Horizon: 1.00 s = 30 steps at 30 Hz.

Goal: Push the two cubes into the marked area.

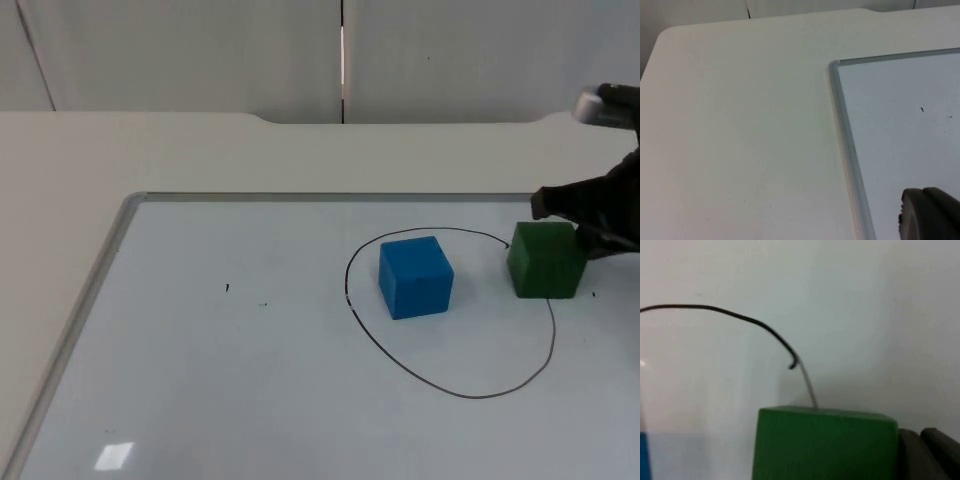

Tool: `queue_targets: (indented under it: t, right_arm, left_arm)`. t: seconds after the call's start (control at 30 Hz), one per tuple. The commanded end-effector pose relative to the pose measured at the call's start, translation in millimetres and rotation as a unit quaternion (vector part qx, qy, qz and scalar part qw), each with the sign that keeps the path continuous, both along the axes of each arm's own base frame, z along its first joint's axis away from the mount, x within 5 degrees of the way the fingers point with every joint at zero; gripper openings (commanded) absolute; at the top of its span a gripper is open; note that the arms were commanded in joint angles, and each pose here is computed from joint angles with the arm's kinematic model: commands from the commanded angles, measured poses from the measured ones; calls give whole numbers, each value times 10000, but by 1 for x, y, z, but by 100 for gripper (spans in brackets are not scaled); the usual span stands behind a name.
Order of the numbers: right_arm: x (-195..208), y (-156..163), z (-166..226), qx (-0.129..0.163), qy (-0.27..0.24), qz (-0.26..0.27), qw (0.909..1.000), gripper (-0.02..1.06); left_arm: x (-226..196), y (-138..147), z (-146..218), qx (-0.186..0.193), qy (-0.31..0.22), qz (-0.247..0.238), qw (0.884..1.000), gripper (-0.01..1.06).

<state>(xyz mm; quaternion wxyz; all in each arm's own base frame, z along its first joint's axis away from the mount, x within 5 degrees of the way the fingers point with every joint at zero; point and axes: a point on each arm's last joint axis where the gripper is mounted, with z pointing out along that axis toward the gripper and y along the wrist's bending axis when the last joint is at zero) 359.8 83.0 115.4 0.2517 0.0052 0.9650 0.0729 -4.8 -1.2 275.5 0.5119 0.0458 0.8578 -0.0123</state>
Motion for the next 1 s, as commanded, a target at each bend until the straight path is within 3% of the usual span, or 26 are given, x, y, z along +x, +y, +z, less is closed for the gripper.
queue_targets:
  t: [0.0, 0.6, 0.97]
  right_arm:
    - [2, 5, 2, 29, -155, 41, 9999, 4]
    - [1, 5, 1, 209, -43, -260, 9994, 4]
    - [-2, 35, -7, 199, -246, 140, 9994, 4]
  left_arm:
    - [0, 0, -1, 5, -13, 1, 10000, 0]
    - [0, 0, -1, 6, -13, 0, 10000, 0]
    - [0, 0, -1, 14, -14, 5, 10000, 0]
